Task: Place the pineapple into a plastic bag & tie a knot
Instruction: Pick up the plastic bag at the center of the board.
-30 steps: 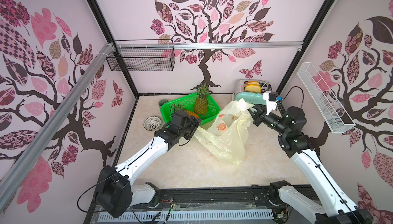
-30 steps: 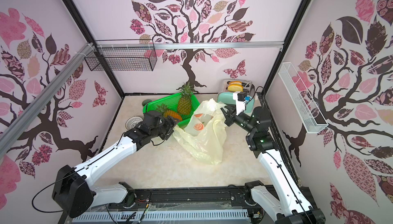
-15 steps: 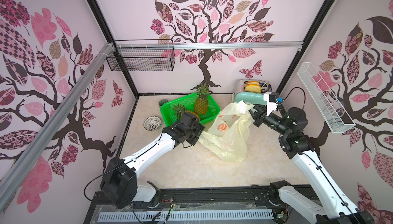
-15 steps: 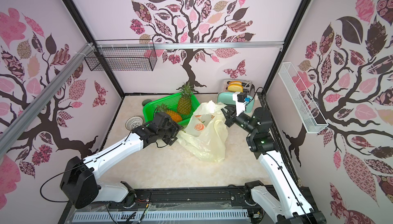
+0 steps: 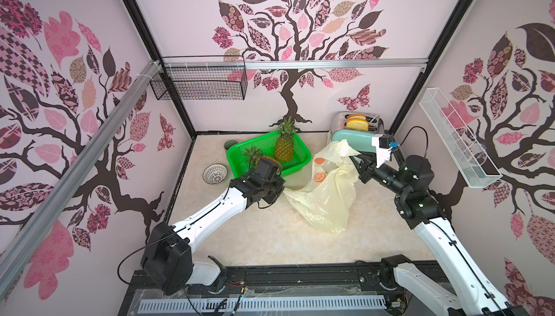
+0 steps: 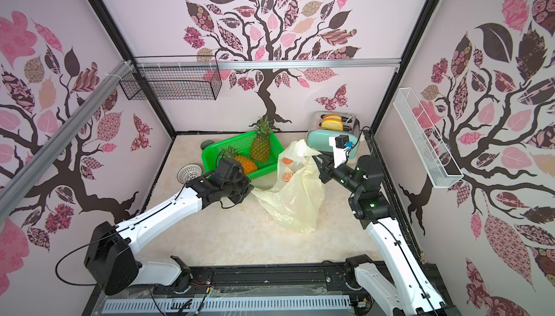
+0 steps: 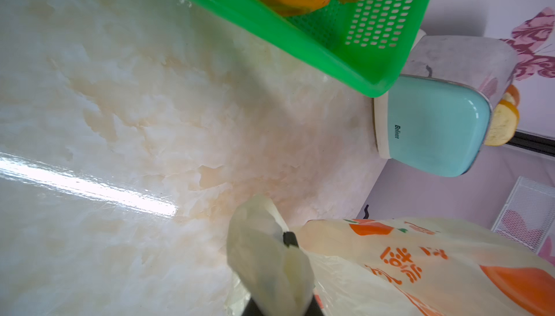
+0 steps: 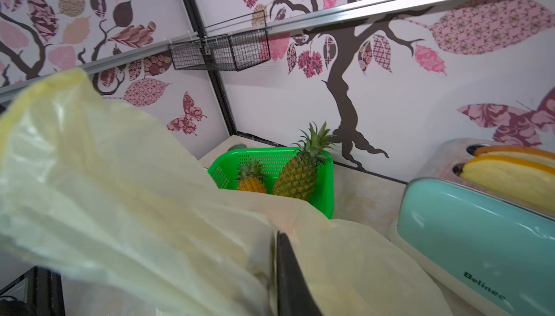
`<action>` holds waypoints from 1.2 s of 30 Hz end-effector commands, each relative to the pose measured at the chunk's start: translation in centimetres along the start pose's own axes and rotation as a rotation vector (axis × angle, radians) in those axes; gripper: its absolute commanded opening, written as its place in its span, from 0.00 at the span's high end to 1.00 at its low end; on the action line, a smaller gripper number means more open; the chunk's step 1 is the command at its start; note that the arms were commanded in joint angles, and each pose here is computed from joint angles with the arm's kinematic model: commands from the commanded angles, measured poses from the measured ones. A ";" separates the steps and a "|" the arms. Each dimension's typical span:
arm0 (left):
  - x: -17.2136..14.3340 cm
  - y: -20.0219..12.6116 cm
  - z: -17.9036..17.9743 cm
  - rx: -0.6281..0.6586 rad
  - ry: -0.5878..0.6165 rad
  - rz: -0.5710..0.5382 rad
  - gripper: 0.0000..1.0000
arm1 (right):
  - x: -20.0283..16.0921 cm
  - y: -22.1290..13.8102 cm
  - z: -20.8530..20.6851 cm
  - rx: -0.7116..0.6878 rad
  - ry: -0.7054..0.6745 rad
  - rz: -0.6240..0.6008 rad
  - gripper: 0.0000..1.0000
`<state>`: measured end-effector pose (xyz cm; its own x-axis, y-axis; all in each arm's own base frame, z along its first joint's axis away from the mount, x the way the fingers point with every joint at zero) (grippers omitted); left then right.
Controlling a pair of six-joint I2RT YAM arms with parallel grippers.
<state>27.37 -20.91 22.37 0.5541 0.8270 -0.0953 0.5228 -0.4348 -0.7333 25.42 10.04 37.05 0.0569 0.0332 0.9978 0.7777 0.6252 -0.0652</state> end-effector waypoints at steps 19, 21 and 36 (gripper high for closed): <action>-0.6 -11.3 -4.6 -0.523 0.942 -0.298 1.00 | 0.0 -3.5 0.4 -0.151 0.375 0.548 0.01; -0.8 -11.7 -4.6 -0.542 0.995 -0.297 1.00 | -0.2 -3.1 0.2 -0.149 0.374 0.579 0.01; -2.8 -13.7 -4.3 -0.669 1.206 -0.219 1.00 | 3.6 4.6 -1.0 -0.034 0.351 0.485 0.01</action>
<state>21.89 -18.48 35.54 0.4773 0.2807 0.8327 0.7169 -0.6724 -0.1843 29.34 11.02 38.14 0.6725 0.0416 0.7389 0.6084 0.5374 -0.5840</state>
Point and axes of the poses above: each gripper's point midway between its finger pads, its own y axis out along the fingers, its own z axis along the line the jaws close on, x = y × z, the point moved 6 cm from there along -y, back along the fingers, and after that the axes turned 13 degrees about -y, right-handed, at the moved point
